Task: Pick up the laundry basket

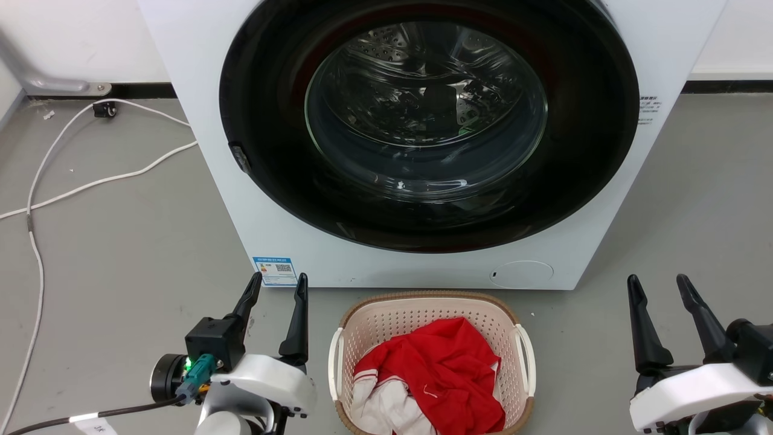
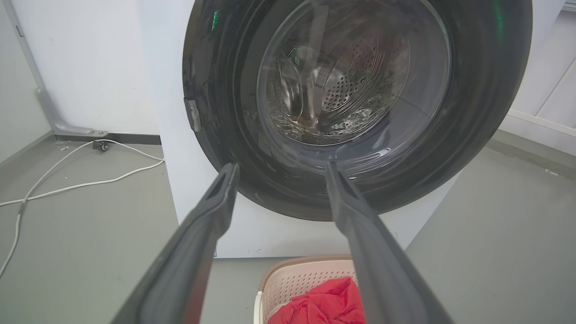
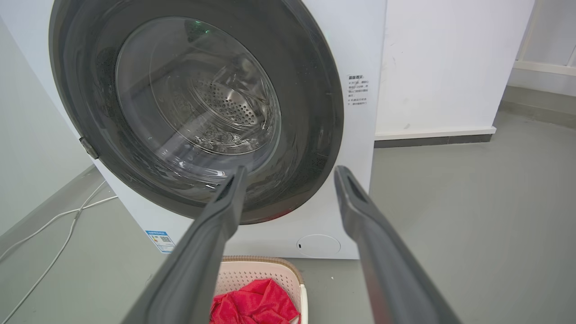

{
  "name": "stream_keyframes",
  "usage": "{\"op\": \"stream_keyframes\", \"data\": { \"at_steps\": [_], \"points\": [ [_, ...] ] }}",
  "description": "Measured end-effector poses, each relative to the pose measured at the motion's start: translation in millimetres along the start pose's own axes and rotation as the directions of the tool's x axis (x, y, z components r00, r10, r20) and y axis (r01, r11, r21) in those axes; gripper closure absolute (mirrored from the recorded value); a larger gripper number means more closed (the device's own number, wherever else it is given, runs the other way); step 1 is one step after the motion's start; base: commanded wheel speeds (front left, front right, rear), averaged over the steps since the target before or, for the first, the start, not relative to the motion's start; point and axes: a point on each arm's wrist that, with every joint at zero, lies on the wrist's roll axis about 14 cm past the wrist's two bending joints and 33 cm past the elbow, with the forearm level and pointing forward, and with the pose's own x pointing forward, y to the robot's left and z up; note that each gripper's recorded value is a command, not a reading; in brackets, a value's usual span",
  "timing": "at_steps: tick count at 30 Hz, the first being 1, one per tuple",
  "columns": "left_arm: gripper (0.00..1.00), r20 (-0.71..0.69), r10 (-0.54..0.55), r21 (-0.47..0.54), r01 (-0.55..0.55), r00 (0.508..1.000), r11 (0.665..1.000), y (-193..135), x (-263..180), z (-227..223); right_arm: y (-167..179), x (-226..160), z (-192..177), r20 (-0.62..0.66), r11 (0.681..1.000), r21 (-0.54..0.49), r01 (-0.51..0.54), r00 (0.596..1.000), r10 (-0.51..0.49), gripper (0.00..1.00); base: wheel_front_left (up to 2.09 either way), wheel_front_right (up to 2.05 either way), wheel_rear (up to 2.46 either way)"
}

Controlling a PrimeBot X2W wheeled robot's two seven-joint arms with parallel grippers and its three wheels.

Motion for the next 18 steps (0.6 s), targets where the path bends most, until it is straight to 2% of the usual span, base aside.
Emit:
{"op": "stream_keyframes", "data": {
  "at_steps": [18],
  "points": [
    [0.00,0.014,-0.016,0.124,0.014,1.000,0.992,-2.4,-0.4,-1.5,0.0,-3.3,0.7,0.001,0.993,-0.116,0.001,1.000,-0.001,0.00,0.00,0.00,0.00]
  ]
}}
